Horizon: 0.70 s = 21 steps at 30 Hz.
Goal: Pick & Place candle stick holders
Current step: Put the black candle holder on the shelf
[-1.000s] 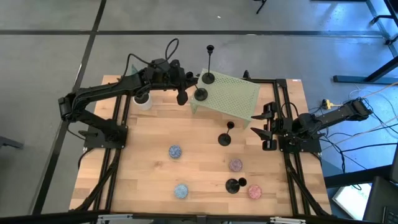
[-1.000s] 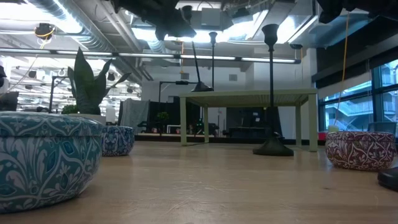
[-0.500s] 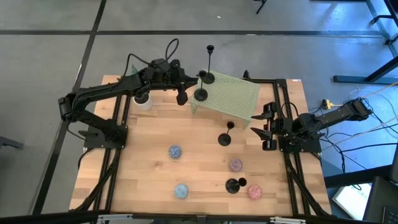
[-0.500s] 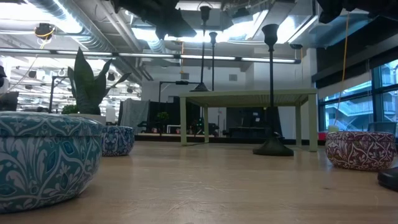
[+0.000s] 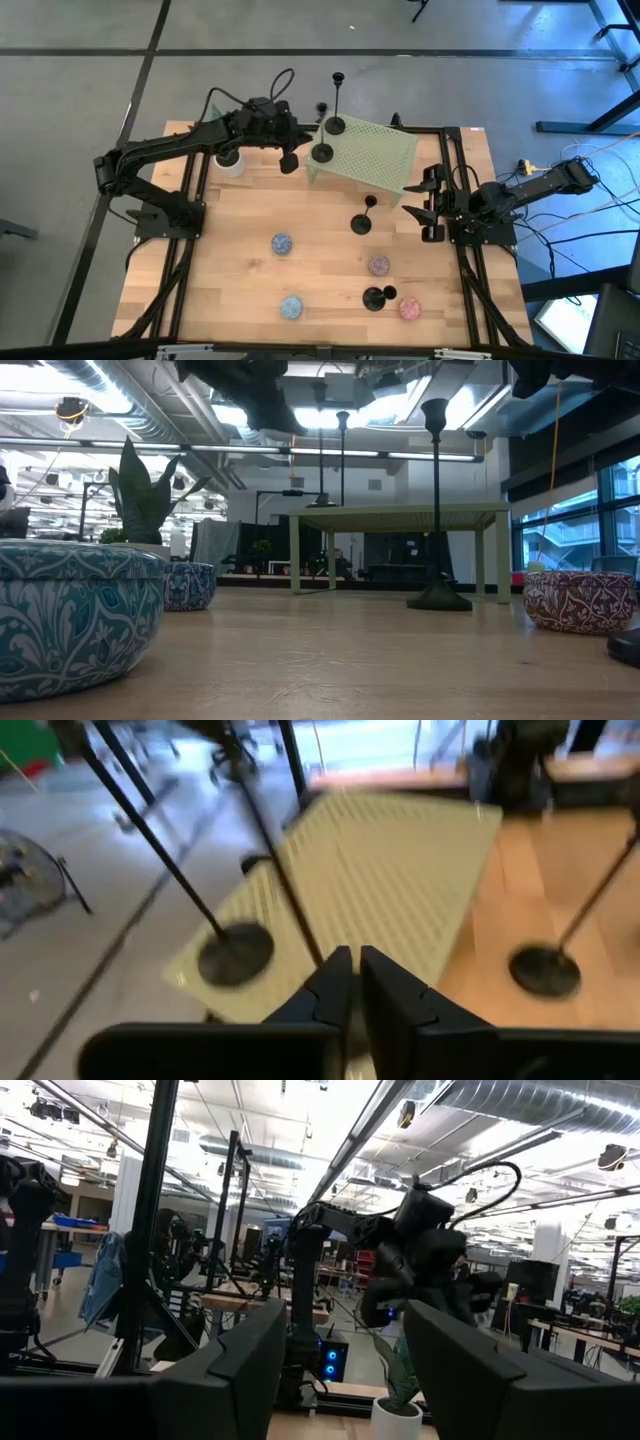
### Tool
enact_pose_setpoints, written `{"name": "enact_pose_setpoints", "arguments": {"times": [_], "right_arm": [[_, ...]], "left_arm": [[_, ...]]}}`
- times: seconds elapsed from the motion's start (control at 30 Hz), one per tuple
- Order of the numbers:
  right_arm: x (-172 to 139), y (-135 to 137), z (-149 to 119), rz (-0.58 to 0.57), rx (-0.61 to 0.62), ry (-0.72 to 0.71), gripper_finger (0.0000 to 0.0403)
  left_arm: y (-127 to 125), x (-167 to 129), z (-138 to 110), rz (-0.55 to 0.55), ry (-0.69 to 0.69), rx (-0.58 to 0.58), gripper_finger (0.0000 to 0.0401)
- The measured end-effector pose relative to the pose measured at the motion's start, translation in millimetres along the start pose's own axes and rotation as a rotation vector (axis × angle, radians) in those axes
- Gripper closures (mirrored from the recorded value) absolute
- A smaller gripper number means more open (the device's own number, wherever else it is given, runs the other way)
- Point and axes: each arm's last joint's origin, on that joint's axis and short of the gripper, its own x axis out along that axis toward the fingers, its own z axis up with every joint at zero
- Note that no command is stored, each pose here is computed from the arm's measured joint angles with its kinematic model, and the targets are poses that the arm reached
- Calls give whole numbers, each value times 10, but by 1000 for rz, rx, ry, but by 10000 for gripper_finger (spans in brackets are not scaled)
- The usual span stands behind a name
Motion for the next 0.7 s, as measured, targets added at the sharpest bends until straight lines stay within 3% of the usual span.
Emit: {"name": "enact_pose_setpoints", "arguments": {"times": [0.37,0.7], "right_arm": [[0,1,-3,1,-1,3,194],[0,2,-6,2,-2,7,194]], "left_arm": [[-78,287,-426,-10,68,-94,399],[-87,629,-615,-5,97,-111,399]]}}
